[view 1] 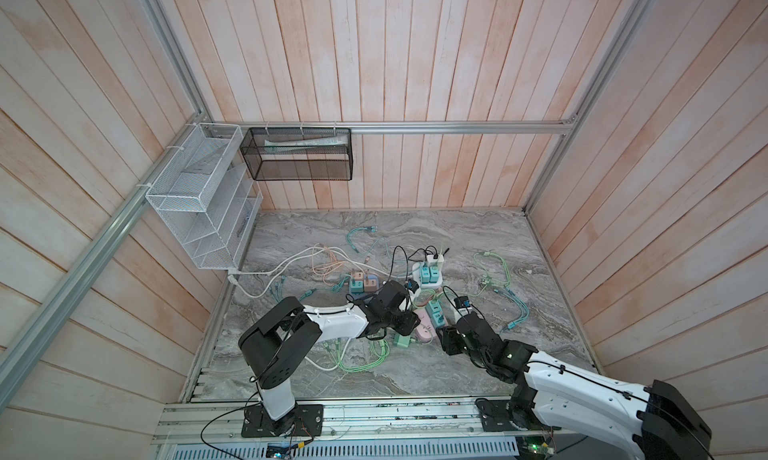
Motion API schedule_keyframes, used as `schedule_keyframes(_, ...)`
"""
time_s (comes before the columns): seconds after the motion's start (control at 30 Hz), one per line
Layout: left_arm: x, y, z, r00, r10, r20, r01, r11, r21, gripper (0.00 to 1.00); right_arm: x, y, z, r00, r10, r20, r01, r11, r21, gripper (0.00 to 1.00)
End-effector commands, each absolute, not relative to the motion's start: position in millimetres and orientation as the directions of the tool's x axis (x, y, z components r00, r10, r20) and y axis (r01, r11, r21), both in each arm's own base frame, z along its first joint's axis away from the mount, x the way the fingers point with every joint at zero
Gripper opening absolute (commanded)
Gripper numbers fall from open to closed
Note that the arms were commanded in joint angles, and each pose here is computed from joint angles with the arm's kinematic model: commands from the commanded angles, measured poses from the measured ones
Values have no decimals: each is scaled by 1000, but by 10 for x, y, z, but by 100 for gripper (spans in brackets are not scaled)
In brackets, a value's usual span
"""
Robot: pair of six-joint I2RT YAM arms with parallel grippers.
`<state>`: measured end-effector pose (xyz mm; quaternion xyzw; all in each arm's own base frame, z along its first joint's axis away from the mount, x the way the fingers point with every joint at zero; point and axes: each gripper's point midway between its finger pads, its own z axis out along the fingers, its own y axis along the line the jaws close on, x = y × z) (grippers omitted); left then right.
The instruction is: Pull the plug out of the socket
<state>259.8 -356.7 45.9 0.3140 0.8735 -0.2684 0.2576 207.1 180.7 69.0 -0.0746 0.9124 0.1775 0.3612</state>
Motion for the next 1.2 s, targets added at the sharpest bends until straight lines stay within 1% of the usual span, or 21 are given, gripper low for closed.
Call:
schedule_keyframes(0.0, 2581, -3566, 368, -688, 421, -590, 673, 674, -304, 51, 2189, 1877, 873, -680, 7, -733, -276, 924, 266, 53)
schedule_keyframes(0.1, 2574, -3563, 353, -694, 419, -585, 669, 677, -307, 51, 2217, 1890, 858, -675, -1, -738, -278, 926, 253, 51)
schedule_keyframes(0.23, 2583, -3573, 344, -708, 410, -576, 655, 686, -317, 51, 2251, 1903, 799, -675, -29, -737, -282, 933, 222, 47)
schedule_keyframes(0.43, 2581, -3599, 346, -723, 391, -569, 640, 690, -339, 51, 2296, 1922, 754, -670, -56, -740, -289, 938, 190, 45)
schedule_keyframes(0.6, 2599, -3617, 368, -731, 372, -572, 627, 697, -348, 51, 2295, 1917, 693, -680, -76, -729, -289, 942, 171, 38)
schedule_keyframes(0.87, 2632, -3690, 387, -744, 351, -568, 615, 693, -376, 51, 2288, 1900, 646, -686, -103, -720, -294, 945, 145, 37)
schedule_keyframes(1.03, 2636, -3665, 314, -762, 351, -544, 594, 713, -372, 51, 2333, 1911, 703, -677, -111, -727, -292, 948, 128, 25)
schedule_keyframes(1.1, 2623, -3660, 269, -769, 358, -529, 589, 717, -371, 51, 2362, 1924, 740, -673, -119, -730, -292, 949, 115, 18)
schedule_keyframes(1.17, 2611, -3669, 253, -771, 360, -526, 591, 714, -376, 51, 2389, 1932, 764, -672, -132, -729, -292, 951, 97, 15)
